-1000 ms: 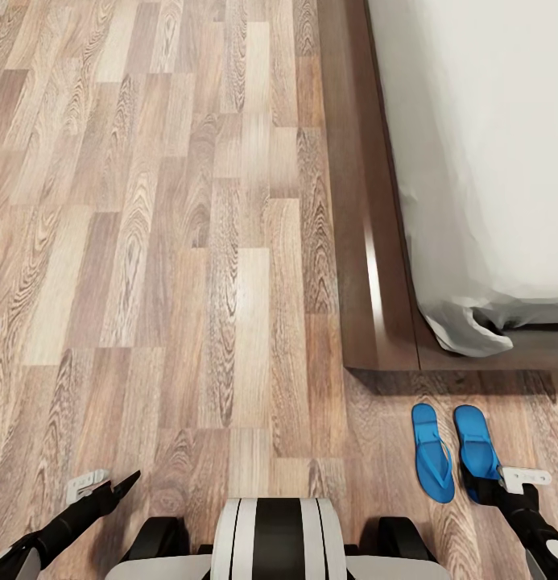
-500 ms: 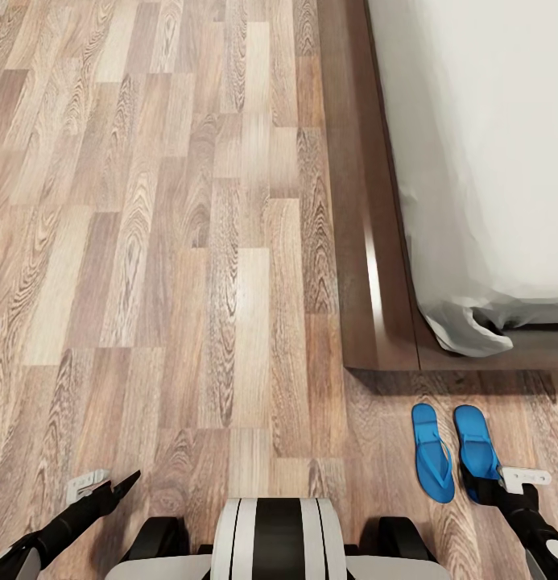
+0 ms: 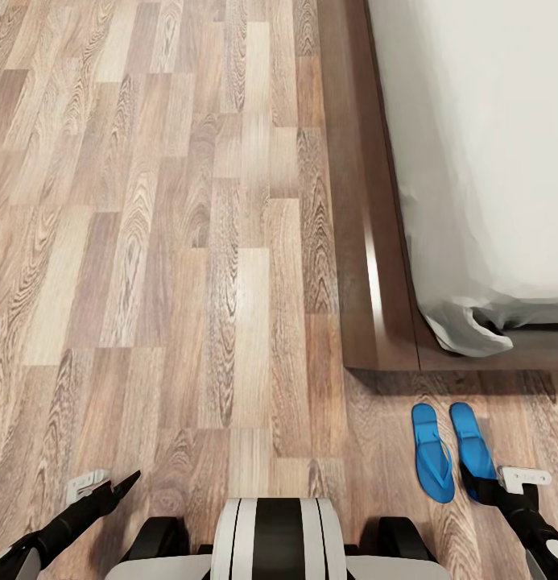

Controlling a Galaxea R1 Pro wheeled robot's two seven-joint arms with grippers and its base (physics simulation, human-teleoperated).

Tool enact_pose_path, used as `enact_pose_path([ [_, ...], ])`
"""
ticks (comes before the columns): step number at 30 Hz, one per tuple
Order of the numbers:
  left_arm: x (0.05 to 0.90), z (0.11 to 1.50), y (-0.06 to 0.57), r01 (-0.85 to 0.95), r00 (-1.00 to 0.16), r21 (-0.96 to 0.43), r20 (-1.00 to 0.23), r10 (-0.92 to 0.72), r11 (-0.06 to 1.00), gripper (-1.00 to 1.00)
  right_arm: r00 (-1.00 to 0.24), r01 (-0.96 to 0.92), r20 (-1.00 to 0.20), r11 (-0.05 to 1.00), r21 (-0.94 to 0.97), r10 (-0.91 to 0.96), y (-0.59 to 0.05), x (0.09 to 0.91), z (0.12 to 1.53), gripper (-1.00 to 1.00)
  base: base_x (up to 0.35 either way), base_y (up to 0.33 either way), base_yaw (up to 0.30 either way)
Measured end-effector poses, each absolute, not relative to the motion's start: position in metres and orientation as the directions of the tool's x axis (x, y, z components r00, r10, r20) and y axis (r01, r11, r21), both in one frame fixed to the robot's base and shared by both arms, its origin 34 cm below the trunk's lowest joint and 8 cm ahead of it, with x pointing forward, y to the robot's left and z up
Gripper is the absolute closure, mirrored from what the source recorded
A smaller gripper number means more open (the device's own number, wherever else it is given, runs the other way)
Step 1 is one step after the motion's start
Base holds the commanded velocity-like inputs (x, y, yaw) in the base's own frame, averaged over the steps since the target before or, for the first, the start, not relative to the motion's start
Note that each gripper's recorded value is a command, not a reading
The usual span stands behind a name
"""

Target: In the bedroom, move the book from the bed onto either nightstand, and place the two sandals side by side next to the bed.

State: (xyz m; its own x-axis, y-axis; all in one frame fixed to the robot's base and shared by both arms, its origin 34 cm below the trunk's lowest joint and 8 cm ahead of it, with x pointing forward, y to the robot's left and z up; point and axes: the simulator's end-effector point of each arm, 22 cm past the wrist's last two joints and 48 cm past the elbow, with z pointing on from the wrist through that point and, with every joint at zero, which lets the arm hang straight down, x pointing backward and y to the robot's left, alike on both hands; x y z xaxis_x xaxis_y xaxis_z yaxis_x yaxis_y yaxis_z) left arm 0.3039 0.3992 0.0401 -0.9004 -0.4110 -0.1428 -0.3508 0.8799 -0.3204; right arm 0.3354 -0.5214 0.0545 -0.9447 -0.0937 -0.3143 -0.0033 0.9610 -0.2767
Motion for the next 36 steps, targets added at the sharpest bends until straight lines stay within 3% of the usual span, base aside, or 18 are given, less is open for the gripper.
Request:
enact_pose_path([
  [36, 0.350, 0.069, 0.399, -0.316, -0.881, -0.351, -0.238, -0.410, 0.881, -1.00, -0.890, 0.029, -0.444, 0.962, -0.273, -0.099, -0.521, 0.396, 0.093, -1.00, 0.000, 0.000, 0.000],
])
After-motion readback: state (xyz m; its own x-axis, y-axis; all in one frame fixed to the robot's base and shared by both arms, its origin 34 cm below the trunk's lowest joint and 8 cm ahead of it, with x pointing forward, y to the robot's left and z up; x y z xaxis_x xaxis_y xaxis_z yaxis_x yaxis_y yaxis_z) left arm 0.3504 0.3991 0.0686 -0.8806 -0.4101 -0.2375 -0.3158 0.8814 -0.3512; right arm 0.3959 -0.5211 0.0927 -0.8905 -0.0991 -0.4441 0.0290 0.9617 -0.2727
